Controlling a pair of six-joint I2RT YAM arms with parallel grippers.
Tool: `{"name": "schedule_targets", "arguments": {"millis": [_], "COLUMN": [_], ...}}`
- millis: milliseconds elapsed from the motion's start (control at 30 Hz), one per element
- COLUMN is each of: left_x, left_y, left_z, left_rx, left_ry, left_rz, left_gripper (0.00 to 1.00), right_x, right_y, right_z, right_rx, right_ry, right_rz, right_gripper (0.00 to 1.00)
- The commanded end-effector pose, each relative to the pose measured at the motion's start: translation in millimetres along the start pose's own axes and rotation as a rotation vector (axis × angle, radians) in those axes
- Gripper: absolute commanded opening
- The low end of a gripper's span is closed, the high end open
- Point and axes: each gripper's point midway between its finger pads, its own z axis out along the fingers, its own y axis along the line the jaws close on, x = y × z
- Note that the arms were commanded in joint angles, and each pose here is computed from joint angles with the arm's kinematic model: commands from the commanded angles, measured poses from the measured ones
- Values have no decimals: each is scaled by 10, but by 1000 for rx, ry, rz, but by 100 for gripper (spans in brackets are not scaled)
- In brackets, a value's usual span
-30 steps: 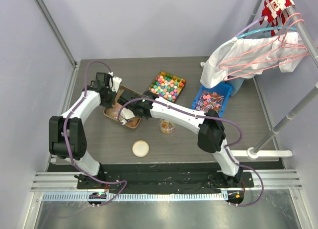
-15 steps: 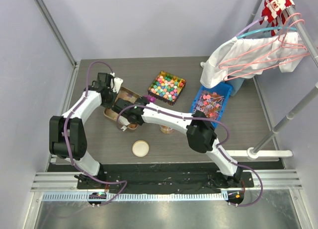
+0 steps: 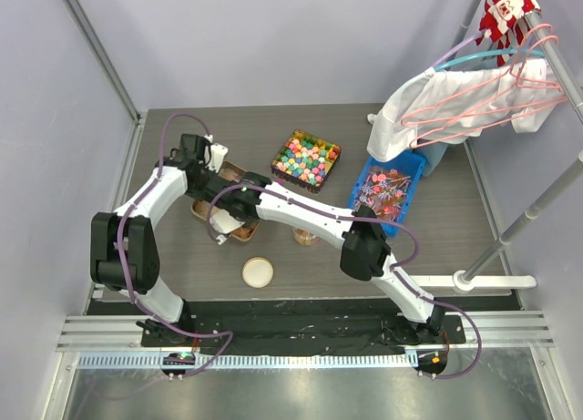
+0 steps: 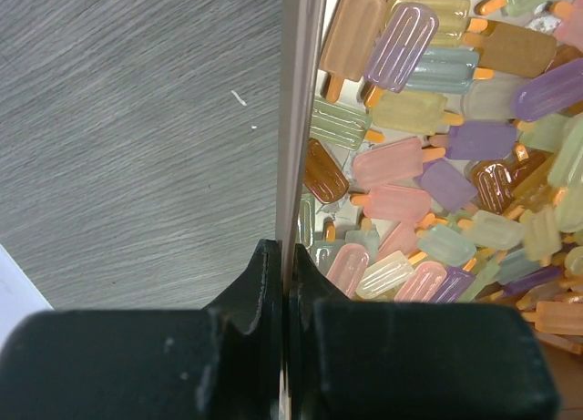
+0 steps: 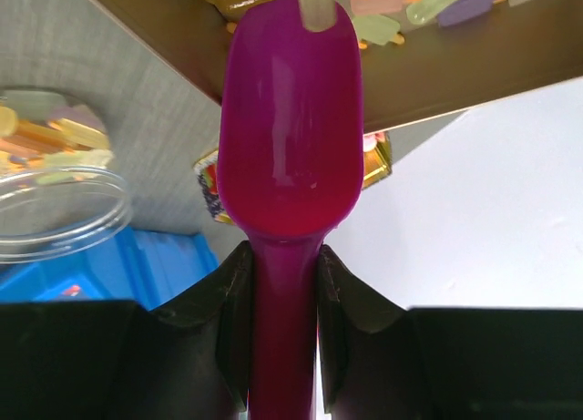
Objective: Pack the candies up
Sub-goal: Scoop the fake candies from the storage box.
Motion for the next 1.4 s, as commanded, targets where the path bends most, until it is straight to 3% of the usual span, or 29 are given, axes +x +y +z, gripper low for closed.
{"name": "schedule_targets", "arguments": {"millis": [0, 267, 433, 667, 1367], "left_x": [-478, -488, -474, -480, -474], "left_y": [72, 69, 64, 59, 63], "left_z": [-178, -205, -201, -194, -185], "left_rx": [-3, 1, 2, 3, 3], "left_ry": [-172, -181, -178, -178, -177], "left_rz": [-40, -42, -40, -41, -42], "left_gripper": [0, 0, 0, 0, 0], "right_x": [-80, -57, -248, -302, -562], "right_y": [222, 211, 280, 332, 270], "right_z": [-113, 73, 79, 76, 67], "right_rx": [-97, -98, -155, -206, -226], "right_ry": [-68, -86, -227, -310, -437], "right_rz": [8, 121, 212, 277, 489], "right_gripper": [1, 1, 1, 1, 1]}}
